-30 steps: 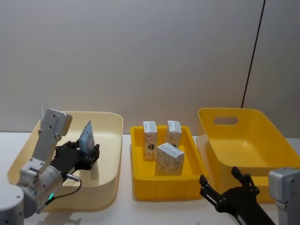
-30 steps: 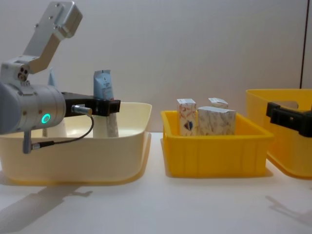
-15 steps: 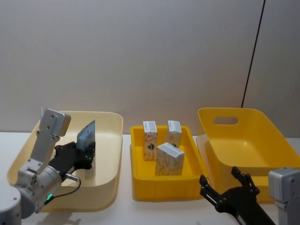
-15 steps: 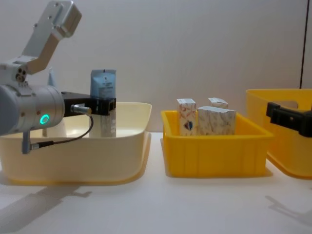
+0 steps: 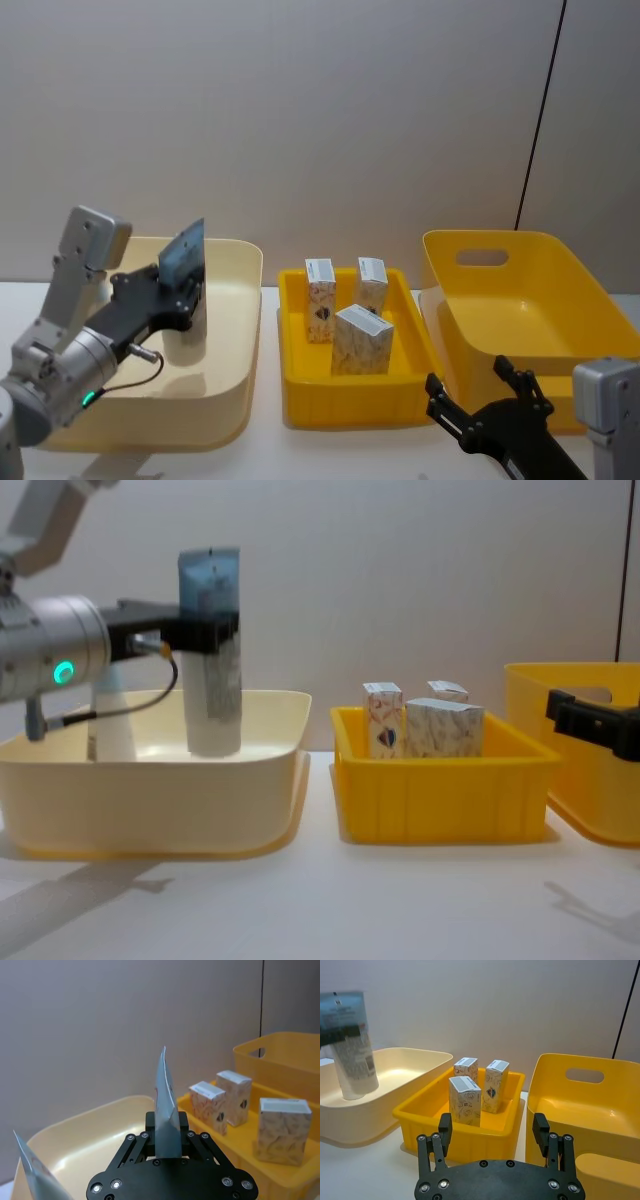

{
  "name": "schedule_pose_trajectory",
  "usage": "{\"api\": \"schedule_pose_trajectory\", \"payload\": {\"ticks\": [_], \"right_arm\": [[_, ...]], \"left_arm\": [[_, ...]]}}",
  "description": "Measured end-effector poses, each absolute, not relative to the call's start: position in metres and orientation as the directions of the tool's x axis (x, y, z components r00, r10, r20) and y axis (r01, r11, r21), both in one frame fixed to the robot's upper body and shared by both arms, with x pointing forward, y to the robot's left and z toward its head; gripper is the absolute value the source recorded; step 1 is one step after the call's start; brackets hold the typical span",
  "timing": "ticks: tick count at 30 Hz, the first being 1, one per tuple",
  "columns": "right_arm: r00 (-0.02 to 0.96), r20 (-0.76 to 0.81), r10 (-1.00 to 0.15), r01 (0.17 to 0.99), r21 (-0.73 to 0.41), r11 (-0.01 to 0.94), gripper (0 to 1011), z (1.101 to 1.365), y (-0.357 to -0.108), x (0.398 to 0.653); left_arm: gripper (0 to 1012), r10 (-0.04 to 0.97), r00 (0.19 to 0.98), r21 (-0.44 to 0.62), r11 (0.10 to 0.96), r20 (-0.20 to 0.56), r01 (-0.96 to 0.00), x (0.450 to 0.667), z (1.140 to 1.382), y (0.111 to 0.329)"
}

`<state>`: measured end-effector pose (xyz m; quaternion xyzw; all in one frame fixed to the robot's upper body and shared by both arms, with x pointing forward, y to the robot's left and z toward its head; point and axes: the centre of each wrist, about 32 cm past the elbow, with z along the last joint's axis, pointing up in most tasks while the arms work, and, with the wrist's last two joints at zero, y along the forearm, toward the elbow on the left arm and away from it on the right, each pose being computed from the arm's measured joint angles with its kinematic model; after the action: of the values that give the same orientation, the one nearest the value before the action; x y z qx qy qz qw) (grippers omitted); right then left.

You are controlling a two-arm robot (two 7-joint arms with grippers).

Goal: Bimanual collaborative sorting of washing and personal care products

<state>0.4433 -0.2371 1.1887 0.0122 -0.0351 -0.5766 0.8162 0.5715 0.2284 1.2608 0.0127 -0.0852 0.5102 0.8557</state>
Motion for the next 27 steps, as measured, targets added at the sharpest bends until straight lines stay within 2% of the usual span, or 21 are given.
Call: {"api": "schedule_pose_trajectory", "payload": {"ticks": [13,27], "right_arm": [[0.333,0.043,-0.942,0.94,0.06,0.335,1001,1.189,-0.237,0.443],[0.333,0.043,-0.942,0.94,0.06,0.335,1001,1.189,-0.237,0.443]], "left_arm": [[239,0.798,0.579,-0.184,0.602,0.167,-0.777,0.573,1.287,0.233],[239,0.675,0.73,-0.212,0.733,0.111,-0.646,0.577,1.294,0.22]]}}
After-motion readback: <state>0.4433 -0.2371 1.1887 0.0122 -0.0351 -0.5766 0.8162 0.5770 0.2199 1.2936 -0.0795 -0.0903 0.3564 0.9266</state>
